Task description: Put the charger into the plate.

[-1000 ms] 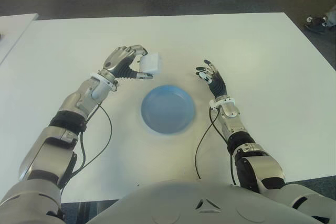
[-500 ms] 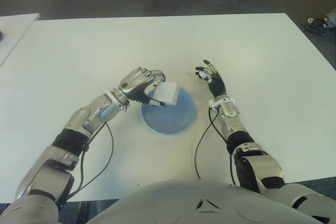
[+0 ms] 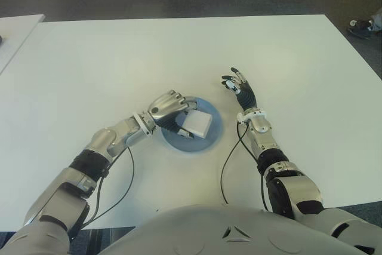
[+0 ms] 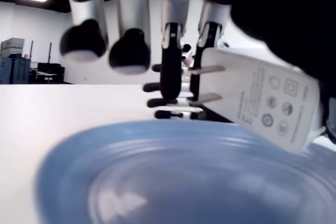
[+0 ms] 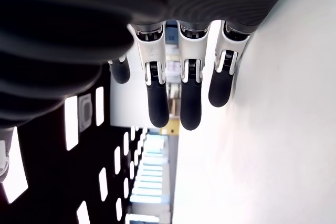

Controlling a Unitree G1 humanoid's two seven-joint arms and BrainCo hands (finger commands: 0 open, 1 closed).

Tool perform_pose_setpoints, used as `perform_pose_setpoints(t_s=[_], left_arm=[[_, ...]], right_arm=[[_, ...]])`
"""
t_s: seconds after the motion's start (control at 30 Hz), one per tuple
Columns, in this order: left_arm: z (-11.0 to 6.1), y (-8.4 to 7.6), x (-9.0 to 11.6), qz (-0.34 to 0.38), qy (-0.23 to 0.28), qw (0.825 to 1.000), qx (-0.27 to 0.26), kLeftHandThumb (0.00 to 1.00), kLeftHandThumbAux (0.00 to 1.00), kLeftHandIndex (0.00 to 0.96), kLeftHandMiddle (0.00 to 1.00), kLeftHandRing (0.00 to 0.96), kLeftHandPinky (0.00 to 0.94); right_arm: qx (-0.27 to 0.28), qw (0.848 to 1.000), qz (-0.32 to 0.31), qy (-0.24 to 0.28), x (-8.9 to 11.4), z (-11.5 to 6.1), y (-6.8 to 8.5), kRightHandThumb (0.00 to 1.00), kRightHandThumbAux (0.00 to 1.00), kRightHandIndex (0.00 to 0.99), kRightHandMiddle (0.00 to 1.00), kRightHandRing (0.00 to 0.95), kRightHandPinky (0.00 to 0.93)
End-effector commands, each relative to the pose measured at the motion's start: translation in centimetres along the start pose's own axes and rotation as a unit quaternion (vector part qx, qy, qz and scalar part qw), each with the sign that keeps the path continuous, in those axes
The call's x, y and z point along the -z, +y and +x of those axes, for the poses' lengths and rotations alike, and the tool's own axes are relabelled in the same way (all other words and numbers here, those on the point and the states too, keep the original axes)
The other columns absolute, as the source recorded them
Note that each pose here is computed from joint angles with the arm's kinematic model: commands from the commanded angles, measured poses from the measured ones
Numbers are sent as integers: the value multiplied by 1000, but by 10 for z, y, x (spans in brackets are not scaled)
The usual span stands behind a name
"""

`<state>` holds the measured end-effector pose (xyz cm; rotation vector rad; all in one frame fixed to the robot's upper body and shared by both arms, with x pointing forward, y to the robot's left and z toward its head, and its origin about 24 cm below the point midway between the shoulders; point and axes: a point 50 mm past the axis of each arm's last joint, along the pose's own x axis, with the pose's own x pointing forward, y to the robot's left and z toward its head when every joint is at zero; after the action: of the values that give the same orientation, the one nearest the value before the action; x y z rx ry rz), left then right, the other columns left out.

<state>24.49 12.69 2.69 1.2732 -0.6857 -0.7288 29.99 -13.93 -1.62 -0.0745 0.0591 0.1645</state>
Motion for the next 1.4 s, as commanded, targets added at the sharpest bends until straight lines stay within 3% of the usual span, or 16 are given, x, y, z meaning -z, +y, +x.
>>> perform_pose_setpoints(t_s=[0.03, 0.47, 0.67, 0.87, 0.9, 0.93, 1.0, 1.2, 1.4], left_arm=[[-1, -11, -5, -4, -5, 1000, 13, 752, 694, 443, 854, 850, 835], [0, -20, -8, -8, -8, 1000, -9, 750, 695, 443, 855, 855, 860], [0, -16, 1, -44, 7, 999, -24, 744, 695, 443, 835, 833, 815], [-2, -16, 4, -44, 10, 999, -14, 709, 693, 426, 698, 659, 596], [-2, -16, 4, -39, 12, 999, -8, 667, 646, 394, 640, 606, 545], [-3, -16, 5, -31, 16, 999, 3, 598, 558, 328, 499, 469, 425], [-6, -15, 8, -19, 23, 999, 18, 483, 470, 218, 318, 293, 263], [-9, -11, 8, 0, 29, 999, 15, 358, 376, 93, 146, 134, 124], [-12, 3, 7, 13, 28, 1000, -4, 289, 346, 35, 70, 59, 63]], right_arm=[[-5, 994, 14, 110, 41, -24, 7, 0, 442, 52, 293, 285, 232], [-5, 994, 15, 108, 40, -24, 10, 0, 461, 53, 295, 288, 241], [-5, 994, 18, 106, 40, -24, 10, 0, 469, 55, 300, 293, 246], [-5, 994, 18, 106, 40, -24, 10, 0, 476, 58, 304, 298, 253], [-5, 994, 19, 106, 40, -24, 10, 0, 477, 58, 304, 299, 254], [-5, 994, 19, 106, 40, -24, 10, 0, 480, 58, 305, 300, 255], [-5, 994, 19, 105, 40, -24, 10, 0, 485, 59, 305, 302, 257], [-5, 994, 18, 107, 40, -24, 10, 0, 488, 61, 304, 302, 261], [-6, 994, 16, 108, 41, -24, 9, 0, 481, 61, 297, 298, 255]])
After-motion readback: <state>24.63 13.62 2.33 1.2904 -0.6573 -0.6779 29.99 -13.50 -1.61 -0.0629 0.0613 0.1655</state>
